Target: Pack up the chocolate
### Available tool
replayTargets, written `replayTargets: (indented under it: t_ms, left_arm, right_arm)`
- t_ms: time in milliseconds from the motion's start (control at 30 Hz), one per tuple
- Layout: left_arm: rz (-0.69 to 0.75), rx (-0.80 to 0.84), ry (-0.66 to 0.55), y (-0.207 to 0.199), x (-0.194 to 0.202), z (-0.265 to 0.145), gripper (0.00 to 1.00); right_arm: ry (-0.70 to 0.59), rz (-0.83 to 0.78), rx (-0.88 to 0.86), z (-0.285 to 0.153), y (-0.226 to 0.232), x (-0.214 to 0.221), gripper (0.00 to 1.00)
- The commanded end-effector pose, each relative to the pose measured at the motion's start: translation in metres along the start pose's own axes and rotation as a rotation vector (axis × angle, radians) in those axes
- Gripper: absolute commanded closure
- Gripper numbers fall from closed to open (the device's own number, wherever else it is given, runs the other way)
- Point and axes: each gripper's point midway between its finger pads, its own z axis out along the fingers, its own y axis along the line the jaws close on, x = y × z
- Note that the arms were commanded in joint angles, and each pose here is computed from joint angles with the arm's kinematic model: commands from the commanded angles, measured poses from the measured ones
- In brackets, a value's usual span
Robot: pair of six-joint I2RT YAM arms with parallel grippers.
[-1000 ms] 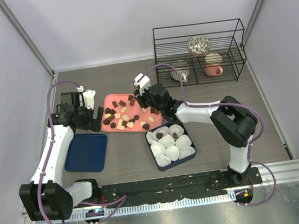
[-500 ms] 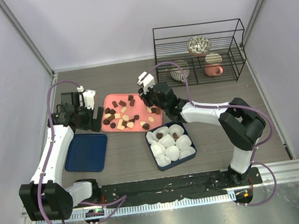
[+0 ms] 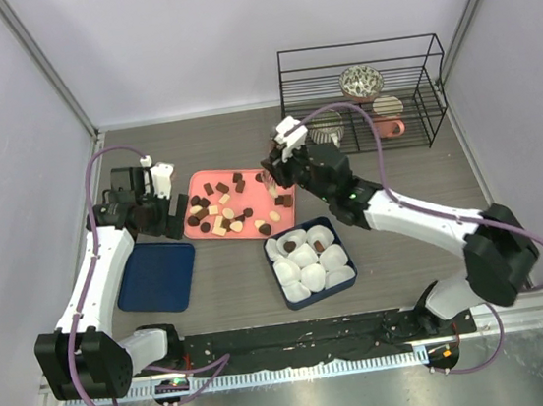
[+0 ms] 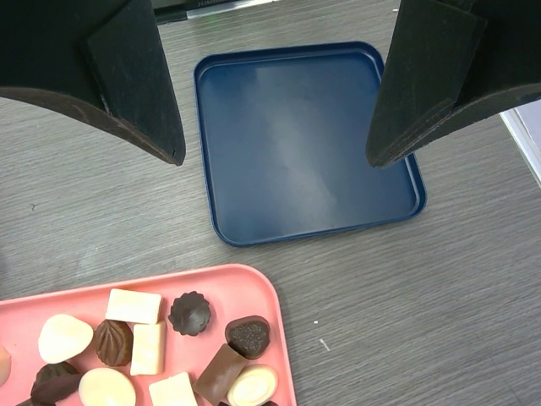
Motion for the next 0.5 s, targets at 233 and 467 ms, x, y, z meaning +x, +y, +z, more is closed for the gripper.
replayTargets:
  t_ms: [233,467]
  left_arm:
    - [-0.011,0.029,-0.024,-0.004,-0.012,-0.011,0.07]
    - [-0.034,0.073,-0.020,-0.012,-0.012,-0.014,0.10]
  right_arm:
    - [-0.097,0.177,-0.087,-0.093,0.030,-0.022,0.98]
    - [-0.065,0.186,-0.109,-0.108,0.048,-0.002,0.98]
